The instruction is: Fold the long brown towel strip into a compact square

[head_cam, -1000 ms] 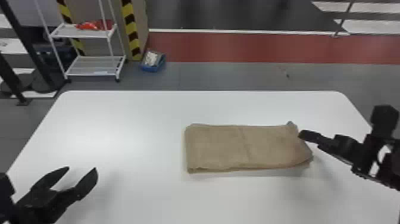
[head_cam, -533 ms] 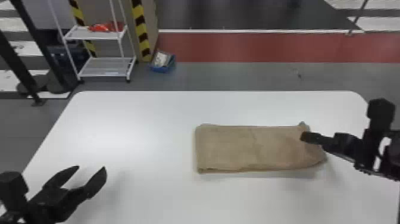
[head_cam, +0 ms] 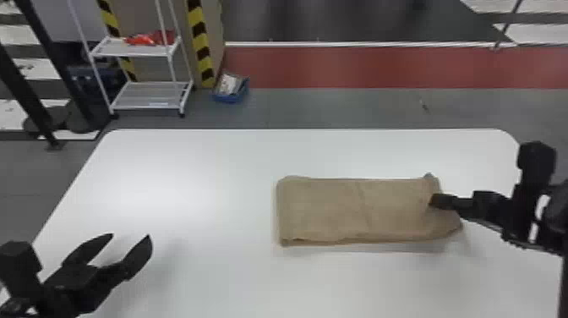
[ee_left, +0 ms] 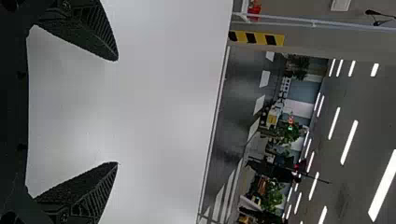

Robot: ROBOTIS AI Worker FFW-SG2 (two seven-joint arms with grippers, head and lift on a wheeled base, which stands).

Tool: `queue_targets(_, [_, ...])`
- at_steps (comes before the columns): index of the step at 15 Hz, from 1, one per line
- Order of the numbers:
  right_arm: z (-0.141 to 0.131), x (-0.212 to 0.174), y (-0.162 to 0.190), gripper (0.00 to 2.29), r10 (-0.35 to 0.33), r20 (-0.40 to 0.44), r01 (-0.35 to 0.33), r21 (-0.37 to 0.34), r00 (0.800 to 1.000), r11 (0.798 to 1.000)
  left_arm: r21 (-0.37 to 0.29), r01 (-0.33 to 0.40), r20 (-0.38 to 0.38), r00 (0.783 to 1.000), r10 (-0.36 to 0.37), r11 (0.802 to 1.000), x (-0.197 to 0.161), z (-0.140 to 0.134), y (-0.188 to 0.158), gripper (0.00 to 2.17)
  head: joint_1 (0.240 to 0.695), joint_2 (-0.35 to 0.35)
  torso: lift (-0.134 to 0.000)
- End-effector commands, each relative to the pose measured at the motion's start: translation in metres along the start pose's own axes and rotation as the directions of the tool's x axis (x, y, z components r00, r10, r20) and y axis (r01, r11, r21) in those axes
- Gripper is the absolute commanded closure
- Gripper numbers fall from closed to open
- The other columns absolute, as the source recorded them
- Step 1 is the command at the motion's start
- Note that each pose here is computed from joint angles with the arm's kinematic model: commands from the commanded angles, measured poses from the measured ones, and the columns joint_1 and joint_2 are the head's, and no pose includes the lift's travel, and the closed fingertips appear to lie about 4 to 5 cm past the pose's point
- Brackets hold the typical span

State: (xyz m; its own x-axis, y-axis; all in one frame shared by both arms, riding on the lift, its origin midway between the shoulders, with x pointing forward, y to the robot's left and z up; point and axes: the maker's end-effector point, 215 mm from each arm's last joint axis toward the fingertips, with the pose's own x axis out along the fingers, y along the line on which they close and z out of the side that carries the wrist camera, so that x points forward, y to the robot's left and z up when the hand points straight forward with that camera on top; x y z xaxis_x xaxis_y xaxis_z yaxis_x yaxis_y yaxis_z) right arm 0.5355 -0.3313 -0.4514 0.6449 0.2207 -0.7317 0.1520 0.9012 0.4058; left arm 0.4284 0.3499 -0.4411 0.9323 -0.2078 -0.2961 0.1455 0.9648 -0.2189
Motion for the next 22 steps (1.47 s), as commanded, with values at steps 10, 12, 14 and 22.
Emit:
queue_targets(10, [0.014, -0.05, 0.032, 1.42, 0.19, 0.078, -0.198, 0.121, 0.979, 0.973, -0.003, -0.003, -0.002, 1.0, 0.003, 1.0, 0.004, -0.001, 0.002, 0.09, 0.695, 0.039, -0.125])
queue_targets(12, [0.022, -0.07, 0.028, 1.42, 0.206, 0.11, -0.221, 0.146, 0.972, 0.964, -0.003, 0.001, -0.001, 1.0, -0.001, 1.0, 0.005, 0.0, -0.001, 0.09, 0.695, 0.039, -0.125])
queue_targets(14, [0.037, -0.091, 0.018, 1.42, 0.214, 0.164, -0.239, 0.151, 0.963, 0.959, -0.004, 0.001, -0.003, 1.0, -0.001, 1.0, 0.005, -0.001, -0.001, 0.09, 0.695, 0.031, -0.125])
queue_targets(22, [0.043, -0.107, 0.073, 1.42, 0.399, 0.224, -0.434, 0.135, 0.889, 0.891, 0.01, 0.015, 0.005, 1.0, -0.015, 1.0, 0.004, 0.007, -0.011, 0.09, 0.695, -0.011, -0.125])
